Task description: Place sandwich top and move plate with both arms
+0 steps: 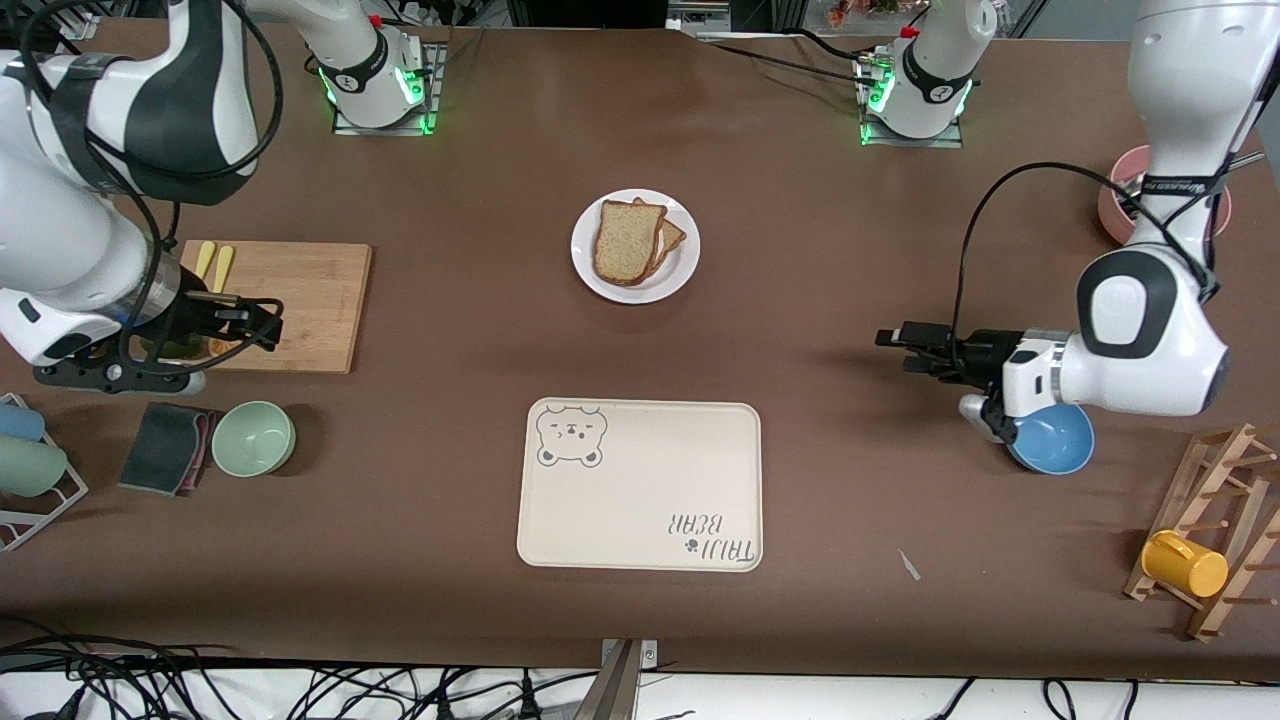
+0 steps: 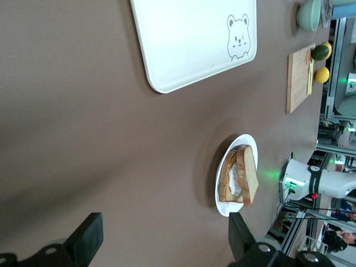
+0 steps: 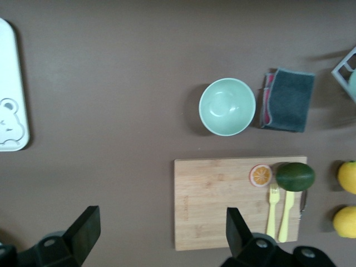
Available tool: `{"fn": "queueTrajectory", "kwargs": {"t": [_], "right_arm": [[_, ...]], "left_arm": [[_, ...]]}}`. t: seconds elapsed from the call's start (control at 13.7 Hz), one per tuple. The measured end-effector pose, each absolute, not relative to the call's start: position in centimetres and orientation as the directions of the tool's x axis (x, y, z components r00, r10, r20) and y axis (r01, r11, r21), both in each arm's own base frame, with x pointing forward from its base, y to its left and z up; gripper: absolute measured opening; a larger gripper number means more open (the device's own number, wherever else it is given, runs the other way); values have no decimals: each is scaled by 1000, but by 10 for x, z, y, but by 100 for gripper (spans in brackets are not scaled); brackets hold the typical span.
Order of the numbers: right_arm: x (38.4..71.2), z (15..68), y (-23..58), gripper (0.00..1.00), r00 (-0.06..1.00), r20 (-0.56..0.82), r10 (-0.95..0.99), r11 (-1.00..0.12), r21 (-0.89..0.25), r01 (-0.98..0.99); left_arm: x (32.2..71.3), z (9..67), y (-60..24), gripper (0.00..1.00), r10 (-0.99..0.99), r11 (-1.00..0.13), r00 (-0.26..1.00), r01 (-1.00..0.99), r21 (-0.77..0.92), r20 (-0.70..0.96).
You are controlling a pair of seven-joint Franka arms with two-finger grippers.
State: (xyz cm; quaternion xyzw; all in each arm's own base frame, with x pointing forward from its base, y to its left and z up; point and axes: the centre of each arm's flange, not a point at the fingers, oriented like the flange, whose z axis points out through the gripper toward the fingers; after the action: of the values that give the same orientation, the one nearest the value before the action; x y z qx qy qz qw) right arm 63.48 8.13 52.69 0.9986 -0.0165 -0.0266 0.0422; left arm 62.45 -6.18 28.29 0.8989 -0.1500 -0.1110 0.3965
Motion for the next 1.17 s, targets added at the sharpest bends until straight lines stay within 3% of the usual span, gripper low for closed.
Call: {"fn": "queueTrajectory", "kwargs": {"t": [0.22, 0.58, 0.88, 1.17], "right_arm": [[628, 544, 69, 100, 996, -79, -41, -999, 8, -40], [612, 592, 28, 100, 997, -48, -62, -996, -63, -65], [602, 596, 27, 100, 997, -71, 11, -1000, 7, 11], [589, 592, -8, 100, 998, -68, -6, -999, -37, -9]], "left_arm": [[623, 258, -100, 100, -438, -584, 899, -275, 764, -11], [608, 212, -158, 99, -471, -492, 882, -247, 835, -17], [593, 194, -200, 97, -505, -465, 862, -231, 855, -43], [573, 168, -239, 93, -546, -449, 834, -211, 869, -79]]}}
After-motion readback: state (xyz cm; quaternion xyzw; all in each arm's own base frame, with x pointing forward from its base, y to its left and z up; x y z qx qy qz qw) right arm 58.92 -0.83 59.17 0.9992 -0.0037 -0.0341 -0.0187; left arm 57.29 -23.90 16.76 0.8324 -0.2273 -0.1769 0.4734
